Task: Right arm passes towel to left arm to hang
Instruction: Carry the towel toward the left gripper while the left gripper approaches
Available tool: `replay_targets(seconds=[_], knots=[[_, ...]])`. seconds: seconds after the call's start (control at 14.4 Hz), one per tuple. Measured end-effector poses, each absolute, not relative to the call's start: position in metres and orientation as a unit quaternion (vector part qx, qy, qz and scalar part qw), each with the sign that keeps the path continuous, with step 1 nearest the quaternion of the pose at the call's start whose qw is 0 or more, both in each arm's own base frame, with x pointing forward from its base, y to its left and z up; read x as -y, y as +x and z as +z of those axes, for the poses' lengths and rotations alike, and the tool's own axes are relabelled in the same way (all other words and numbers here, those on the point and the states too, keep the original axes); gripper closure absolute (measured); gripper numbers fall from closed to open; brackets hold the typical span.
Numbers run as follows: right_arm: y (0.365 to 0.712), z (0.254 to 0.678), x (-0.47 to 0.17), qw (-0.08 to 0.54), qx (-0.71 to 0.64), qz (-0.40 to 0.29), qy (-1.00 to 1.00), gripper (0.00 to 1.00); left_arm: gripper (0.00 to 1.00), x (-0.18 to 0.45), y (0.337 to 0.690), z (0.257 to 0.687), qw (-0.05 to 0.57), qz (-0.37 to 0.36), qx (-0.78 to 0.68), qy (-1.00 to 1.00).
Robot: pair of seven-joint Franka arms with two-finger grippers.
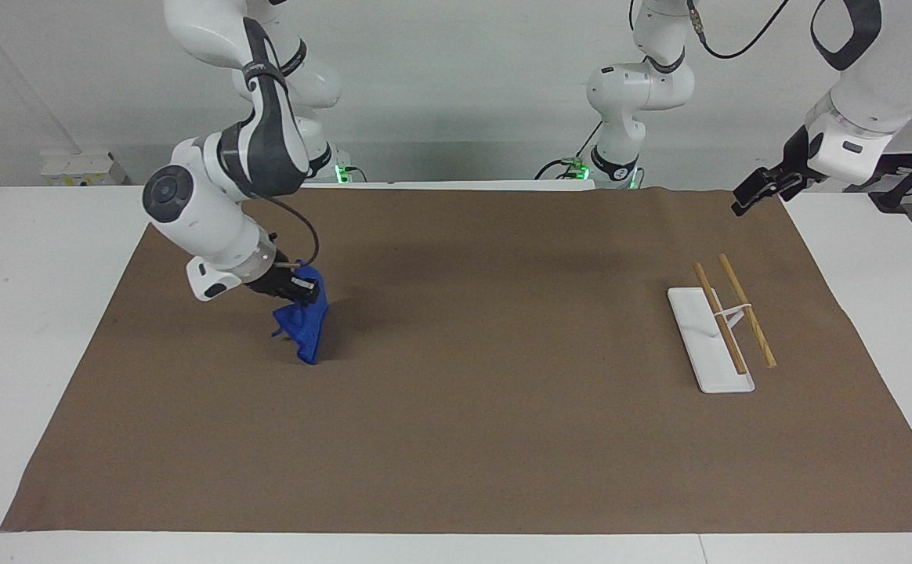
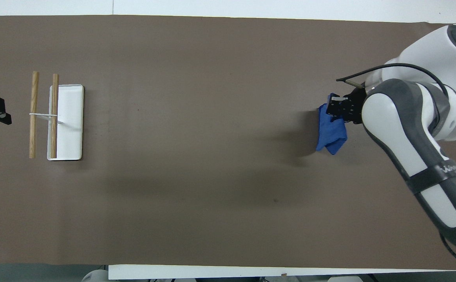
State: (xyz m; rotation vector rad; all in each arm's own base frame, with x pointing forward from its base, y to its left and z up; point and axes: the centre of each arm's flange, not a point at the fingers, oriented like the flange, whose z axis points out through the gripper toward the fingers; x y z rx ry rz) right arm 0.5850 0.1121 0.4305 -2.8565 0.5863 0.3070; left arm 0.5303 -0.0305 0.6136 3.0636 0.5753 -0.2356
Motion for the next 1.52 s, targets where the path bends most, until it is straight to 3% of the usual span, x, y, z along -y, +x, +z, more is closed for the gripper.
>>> replay_targets(seconds=[0.42,0.62,1.04,1.52], knots=[[0.569,0.488,-0.256,0.191,-0.351,0.089,-0.912,0.88,0.0,0.066,0.555,0.584,0.135,-0.072,-0.547,0.823],[0.564,0.495,-0.303,0.271,-0.417,0.118,-0.86,0.88,0.0,0.114,0.554,0.552,0.15,-0.083,-0.675,0.718],[0.545,0.508,-0.379,0.365,-0.51,0.136,-0.767,0.88,0.0,0.195,0.516,0.515,0.15,-0.095,-0.747,0.641],[0.535,0.509,-0.397,0.375,-0.521,0.147,-0.752,0.88,0.0,0.222,0.501,0.493,0.149,-0.096,-0.752,0.635]])
